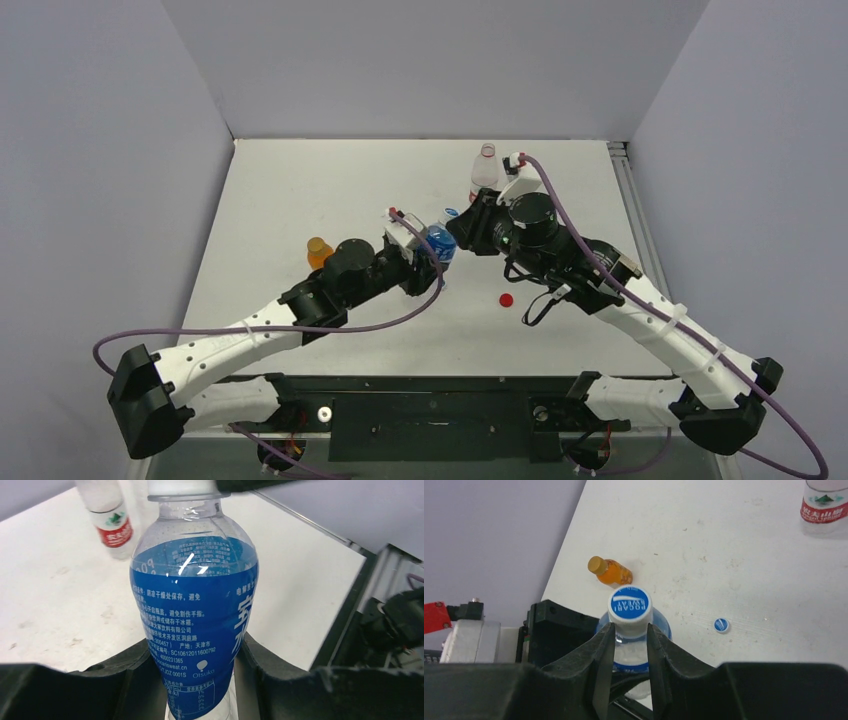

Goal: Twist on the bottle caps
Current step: Screw the bottle cap onto the plastic bottle, then place the plastic bottle at the center of the board.

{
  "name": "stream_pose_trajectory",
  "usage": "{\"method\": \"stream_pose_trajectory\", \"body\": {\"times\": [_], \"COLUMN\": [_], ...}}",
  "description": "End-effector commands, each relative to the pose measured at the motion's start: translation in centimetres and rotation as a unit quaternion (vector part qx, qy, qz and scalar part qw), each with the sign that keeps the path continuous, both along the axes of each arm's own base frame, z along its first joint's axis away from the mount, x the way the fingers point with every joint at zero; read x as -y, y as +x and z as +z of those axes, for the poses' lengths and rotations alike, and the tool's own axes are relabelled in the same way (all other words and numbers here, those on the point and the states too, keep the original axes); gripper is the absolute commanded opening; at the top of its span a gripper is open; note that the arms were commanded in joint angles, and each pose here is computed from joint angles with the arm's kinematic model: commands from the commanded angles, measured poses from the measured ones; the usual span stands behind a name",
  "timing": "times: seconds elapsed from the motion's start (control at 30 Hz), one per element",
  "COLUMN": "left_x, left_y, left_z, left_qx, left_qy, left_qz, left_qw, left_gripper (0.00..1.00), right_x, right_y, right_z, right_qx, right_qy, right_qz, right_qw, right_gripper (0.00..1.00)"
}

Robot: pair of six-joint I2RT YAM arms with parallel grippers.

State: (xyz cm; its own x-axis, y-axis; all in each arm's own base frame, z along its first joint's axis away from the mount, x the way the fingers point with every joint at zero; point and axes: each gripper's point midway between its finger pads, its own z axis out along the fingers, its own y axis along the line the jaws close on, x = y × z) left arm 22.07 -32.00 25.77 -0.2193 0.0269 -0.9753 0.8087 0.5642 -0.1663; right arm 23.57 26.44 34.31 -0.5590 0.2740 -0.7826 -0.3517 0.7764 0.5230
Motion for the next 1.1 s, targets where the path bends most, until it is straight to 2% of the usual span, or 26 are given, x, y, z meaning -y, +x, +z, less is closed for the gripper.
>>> {"method": "stream_pose_trajectory", "body": {"times": [0.0, 0.03, 0.1, 0.13, 0.2, 0.27, 0.43, 0.53, 0.73, 0.87, 1.0, 1.07], "left_x": [-1.6, -2.0, -2.7, -3.0, -3.9, -5.1, -8.2, -10.1, -10.8, -10.8, -11.3, -11.0], "left_y": [3.8, 4.2, 4.9, 5.1, 5.7, 6.6, 9.7, 11.6, 14.3, 15.4, 16.3, 16.3], "left_z": [4.2, 3.8, 3.1, 2.3, 1.3, 0.1, -3.4, -6.0, -9.2, -9.2, -10.5, -10.9], "left_qx": [0.055, 0.049, 0.036, 0.025, 0.011, -0.008, -0.081, -0.128, -0.191, -0.181, -0.196, -0.191], "left_qy": [-0.009, -0.001, 0.012, 0.025, 0.040, 0.053, 0.072, 0.092, 0.128, 0.117, 0.133, 0.131], "left_qz": [0.112, 0.127, 0.158, 0.168, 0.201, 0.238, 0.311, 0.354, 0.379, 0.382, 0.392, 0.378], "left_qw": [0.992, 0.991, 0.987, 0.985, 0.979, 0.970, 0.944, 0.922, 0.897, 0.899, 0.889, 0.896], "left_gripper": [0.00, 0.00, 0.00, 0.00, 0.00, 0.00, 0.00, 0.00, 0.00, 0.00, 0.00, 0.00], "right_x": [0.2, 0.2, 0.7, 1.2, 2.3, 3.8, 7.9, 9.5, 10.5, 10.3, 8.8, 8.2], "right_y": [-0.3, -0.2, -0.1, -0.1, -0.1, 0.2, 1.2, 1.2, 1.0, 1.1, 1.5, 1.9], "right_z": [0.0, 0.4, 1.0, 1.5, 2.2, 2.2, 0.1, -1.9, -5.8, -7.1, -7.9, -7.9], "right_qx": [-0.018, -0.016, -0.013, -0.008, -0.001, 0.001, -0.011, -0.022, -0.049, -0.050, -0.060, -0.058], "right_qy": [-0.005, -0.003, 0.000, 0.003, 0.015, 0.025, 0.032, 0.016, -0.004, -0.005, 0.008, 0.014], "right_qz": [-0.020, -0.022, -0.030, -0.037, -0.051, -0.073, -0.122, -0.136, -0.143, -0.136, -0.110, -0.105], "right_qw": [1.000, 1.000, 0.999, 0.999, 0.999, 0.997, 0.992, 0.990, 0.988, 0.989, 0.992, 0.993], "right_gripper": [0.00, 0.00, 0.16, 0.34, 0.53, 0.61, 0.64, 0.64, 0.64, 0.64, 0.64, 0.64]}}
